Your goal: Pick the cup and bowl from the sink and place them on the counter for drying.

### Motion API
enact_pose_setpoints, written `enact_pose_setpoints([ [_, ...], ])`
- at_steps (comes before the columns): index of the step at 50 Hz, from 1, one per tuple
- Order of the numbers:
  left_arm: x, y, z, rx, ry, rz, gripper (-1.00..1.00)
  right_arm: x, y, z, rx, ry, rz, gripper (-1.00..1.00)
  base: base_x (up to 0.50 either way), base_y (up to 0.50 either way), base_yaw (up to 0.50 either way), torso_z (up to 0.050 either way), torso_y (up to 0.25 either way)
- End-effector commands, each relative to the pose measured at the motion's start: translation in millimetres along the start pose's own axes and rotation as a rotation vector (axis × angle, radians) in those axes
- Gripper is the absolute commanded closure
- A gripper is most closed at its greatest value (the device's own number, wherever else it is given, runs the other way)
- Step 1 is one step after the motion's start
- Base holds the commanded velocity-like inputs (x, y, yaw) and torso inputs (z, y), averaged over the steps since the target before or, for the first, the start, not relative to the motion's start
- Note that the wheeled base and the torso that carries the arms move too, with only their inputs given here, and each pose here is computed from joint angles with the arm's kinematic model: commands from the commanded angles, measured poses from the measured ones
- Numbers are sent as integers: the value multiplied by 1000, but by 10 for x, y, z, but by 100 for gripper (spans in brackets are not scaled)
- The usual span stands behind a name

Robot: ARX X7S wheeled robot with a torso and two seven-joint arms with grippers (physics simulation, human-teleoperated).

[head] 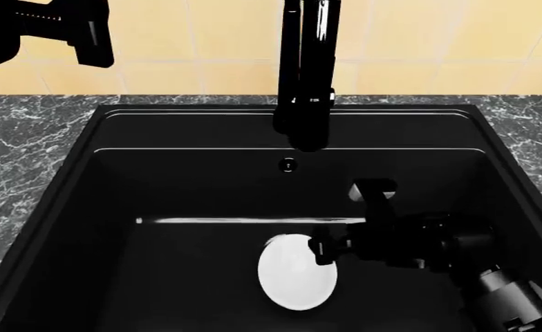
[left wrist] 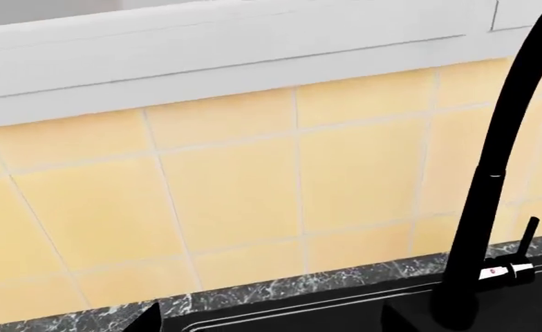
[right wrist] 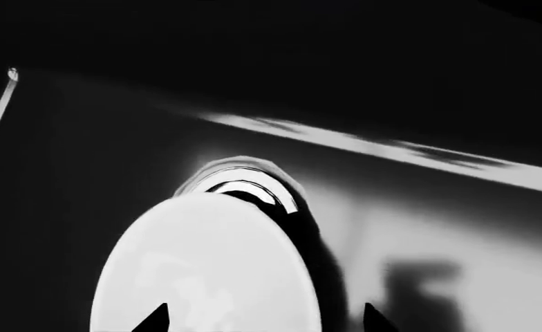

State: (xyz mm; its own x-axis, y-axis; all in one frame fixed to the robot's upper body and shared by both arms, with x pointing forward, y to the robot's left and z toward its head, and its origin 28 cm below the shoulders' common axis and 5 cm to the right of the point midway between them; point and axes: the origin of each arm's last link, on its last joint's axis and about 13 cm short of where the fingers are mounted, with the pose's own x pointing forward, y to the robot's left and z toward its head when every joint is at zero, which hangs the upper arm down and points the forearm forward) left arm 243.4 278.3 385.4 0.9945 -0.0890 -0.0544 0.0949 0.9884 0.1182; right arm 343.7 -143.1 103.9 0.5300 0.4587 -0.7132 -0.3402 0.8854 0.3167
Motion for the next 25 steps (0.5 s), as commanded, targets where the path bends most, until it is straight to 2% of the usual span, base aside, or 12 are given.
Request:
enact_pose_setpoints([
  [1, 6, -1, 9, 2, -1, 1, -100, -35, 26, 55, 44, 0, 30, -100, 0, 0, 0, 0, -107],
  [13, -17, -10, 12, -8, -1, 8, -100, -70, -35, 87, 53, -16, 0, -100, 0, 0, 0, 0, -58],
  [19, -28, -2, 9, -10, 0, 3, -100, -62, -64, 146, 127, -72, -34, -100, 0, 0, 0, 0, 0],
  [25, -46, -8, -14, -15, 0, 7, -100, -23, -81, 141, 145, -84, -25, -100, 0, 0, 0, 0, 0],
])
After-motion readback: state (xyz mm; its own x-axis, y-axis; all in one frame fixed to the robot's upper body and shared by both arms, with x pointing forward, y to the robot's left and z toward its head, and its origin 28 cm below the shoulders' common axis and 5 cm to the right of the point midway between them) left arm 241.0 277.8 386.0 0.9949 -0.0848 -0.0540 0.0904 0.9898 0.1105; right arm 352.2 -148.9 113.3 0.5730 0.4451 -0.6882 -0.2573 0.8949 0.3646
